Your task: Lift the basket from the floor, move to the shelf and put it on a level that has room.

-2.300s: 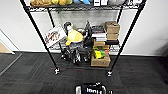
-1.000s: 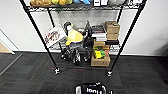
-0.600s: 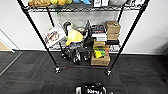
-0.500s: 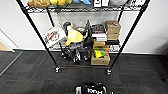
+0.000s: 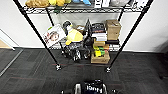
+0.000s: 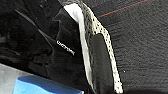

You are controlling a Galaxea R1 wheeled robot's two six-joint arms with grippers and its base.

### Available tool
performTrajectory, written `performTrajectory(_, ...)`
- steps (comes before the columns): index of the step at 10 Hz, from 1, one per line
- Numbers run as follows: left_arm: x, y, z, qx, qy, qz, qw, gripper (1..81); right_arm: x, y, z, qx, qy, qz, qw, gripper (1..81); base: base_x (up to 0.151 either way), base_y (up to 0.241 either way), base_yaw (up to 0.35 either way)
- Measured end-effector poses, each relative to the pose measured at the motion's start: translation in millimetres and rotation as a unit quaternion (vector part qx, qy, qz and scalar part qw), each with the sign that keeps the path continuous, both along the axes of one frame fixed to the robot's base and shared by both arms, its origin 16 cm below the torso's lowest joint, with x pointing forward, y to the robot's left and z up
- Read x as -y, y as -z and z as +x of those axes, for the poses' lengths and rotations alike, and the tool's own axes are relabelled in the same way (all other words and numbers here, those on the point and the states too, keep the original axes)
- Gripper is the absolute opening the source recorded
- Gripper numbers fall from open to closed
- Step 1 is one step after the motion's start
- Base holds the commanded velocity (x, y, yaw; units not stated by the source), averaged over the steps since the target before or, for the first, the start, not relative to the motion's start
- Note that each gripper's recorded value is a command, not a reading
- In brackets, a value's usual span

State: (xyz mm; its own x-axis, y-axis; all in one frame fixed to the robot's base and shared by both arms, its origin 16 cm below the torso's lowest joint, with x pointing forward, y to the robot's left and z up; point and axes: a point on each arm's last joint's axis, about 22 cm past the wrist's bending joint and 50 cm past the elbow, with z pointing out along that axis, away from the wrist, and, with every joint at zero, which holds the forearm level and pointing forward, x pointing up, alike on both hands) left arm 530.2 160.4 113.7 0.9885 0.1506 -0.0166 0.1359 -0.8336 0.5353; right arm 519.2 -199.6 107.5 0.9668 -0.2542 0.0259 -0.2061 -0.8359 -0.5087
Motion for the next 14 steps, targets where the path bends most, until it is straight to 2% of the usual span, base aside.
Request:
performTrajectory(3,12.4,-41.9,-14.5,-0.010,-0.003,-0.038,0.9992,1.0,20.2,-37.0,-19.1,-0.016,0.016,0.016,0.9996,1.0,0.000,0.000,0.000)
performTrajectory(5,4.1,-71.8,-19.0,-0.010,-0.007,-0.052,0.9986,1.0,15.2,-60.4,-28.2,-0.019,0.026,0.032,0.9990,1.0,0.000,0.000,0.000)
performTrajectory(8,-0.9,-138.2,-13.0,0.013,-0.013,-0.076,0.9969,1.0,12.8,-116.3,-22.8,0.000,0.030,0.051,0.9982,1.0,0.000,0.000,0.000)
performTrajectory(12,0.0,-194.4,-10.3,0.027,-0.015,-0.083,0.9961,1.0,17.1,-178.0,-24.4,0.008,0.035,0.063,0.9973,1.0,0.000,0.000,0.000)
performTrajectory(14,-1.3,-220.8,2.7,0.031,-0.022,-0.085,0.9957,1.0,15.3,-207.0,-10.0,0.017,0.036,0.069,0.9968,1.0,0.000,0.000,0.000)
